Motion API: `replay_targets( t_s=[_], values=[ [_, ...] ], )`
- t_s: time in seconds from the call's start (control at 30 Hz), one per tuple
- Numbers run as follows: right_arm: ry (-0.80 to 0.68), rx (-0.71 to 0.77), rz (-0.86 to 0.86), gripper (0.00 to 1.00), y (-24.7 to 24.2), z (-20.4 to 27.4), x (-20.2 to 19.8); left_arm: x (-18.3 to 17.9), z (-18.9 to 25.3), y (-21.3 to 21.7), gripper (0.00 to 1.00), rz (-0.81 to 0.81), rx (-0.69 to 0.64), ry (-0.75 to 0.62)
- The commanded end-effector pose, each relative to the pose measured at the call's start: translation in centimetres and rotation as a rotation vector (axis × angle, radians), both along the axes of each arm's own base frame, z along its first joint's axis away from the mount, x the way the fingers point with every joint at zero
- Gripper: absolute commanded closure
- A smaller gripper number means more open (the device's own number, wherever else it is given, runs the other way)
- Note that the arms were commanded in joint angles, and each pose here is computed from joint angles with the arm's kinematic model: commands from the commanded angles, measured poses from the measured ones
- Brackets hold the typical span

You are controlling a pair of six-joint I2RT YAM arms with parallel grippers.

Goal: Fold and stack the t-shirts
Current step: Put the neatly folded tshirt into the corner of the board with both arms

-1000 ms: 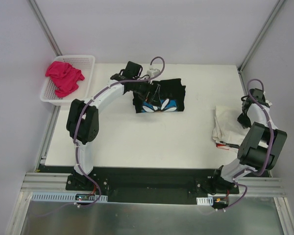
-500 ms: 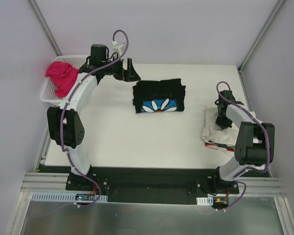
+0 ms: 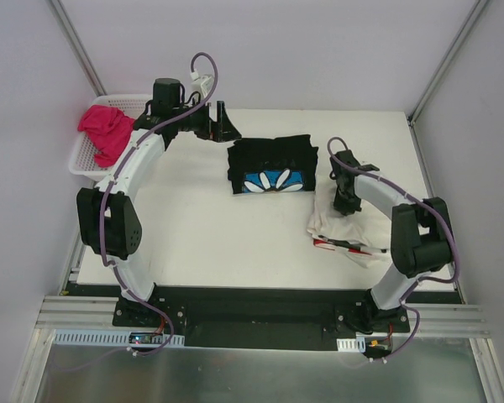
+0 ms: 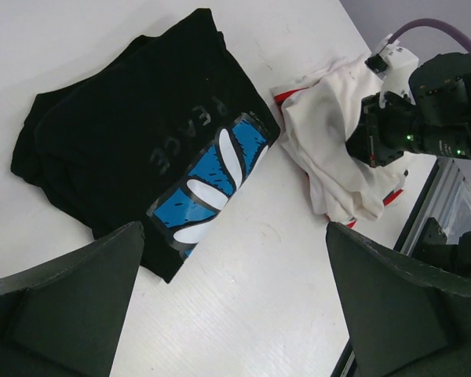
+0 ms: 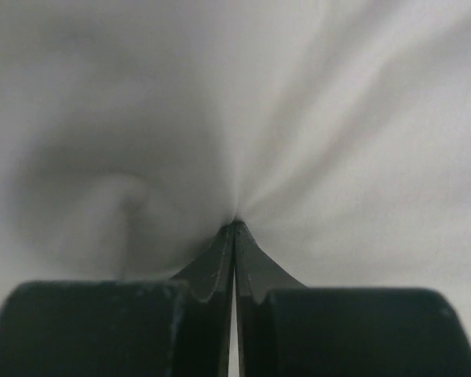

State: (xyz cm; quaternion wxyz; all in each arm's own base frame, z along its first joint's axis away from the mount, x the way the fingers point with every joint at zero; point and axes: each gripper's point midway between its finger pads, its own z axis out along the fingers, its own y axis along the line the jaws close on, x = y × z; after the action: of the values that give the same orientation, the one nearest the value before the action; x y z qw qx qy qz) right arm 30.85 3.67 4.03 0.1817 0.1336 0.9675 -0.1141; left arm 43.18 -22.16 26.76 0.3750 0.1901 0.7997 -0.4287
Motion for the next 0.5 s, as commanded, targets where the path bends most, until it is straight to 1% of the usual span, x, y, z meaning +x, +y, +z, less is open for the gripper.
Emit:
replay_targets(
  t_s=[0.0, 0.1, 0.23, 0.37, 0.43, 0.47],
  values=[
    [0.023, 0.186, 0.061, 0.97, 6.7, -1.5, 1.5, -0.4, 1.6, -0.2, 0.01, -0.023, -0.029, -0.053],
    [0.026, 0.193, 0.079, 0.97, 7.5, -2.2, 2.4, -0.4, 1.4, -0.2, 0.01, -0.023, -0.028, -0.049],
    [0.004, 0.176, 0.109, 0.97, 7.7, -1.8, 4.2, -0.3, 1.1, -0.2, 0.01, -0.021, -0.024, -0.045],
    [0.016, 0.148, 0.121, 0.97, 7.3, -1.5, 4.3, -0.2, 1.1, -0.1, 0.01, -0.017, -0.022, -0.044],
    [0.009, 0.137, 0.112, 0.95, 6.7, -0.8, 3.9, -0.1, 1.0, -0.1, 0.01, -0.015, -0.021, -0.043],
    [0.009, 0.138, 0.103, 0.90, 6.3, -0.6, 3.5, 0.0, 0.8, -0.1, 0.01, -0.015, -0.018, -0.043]
  ],
)
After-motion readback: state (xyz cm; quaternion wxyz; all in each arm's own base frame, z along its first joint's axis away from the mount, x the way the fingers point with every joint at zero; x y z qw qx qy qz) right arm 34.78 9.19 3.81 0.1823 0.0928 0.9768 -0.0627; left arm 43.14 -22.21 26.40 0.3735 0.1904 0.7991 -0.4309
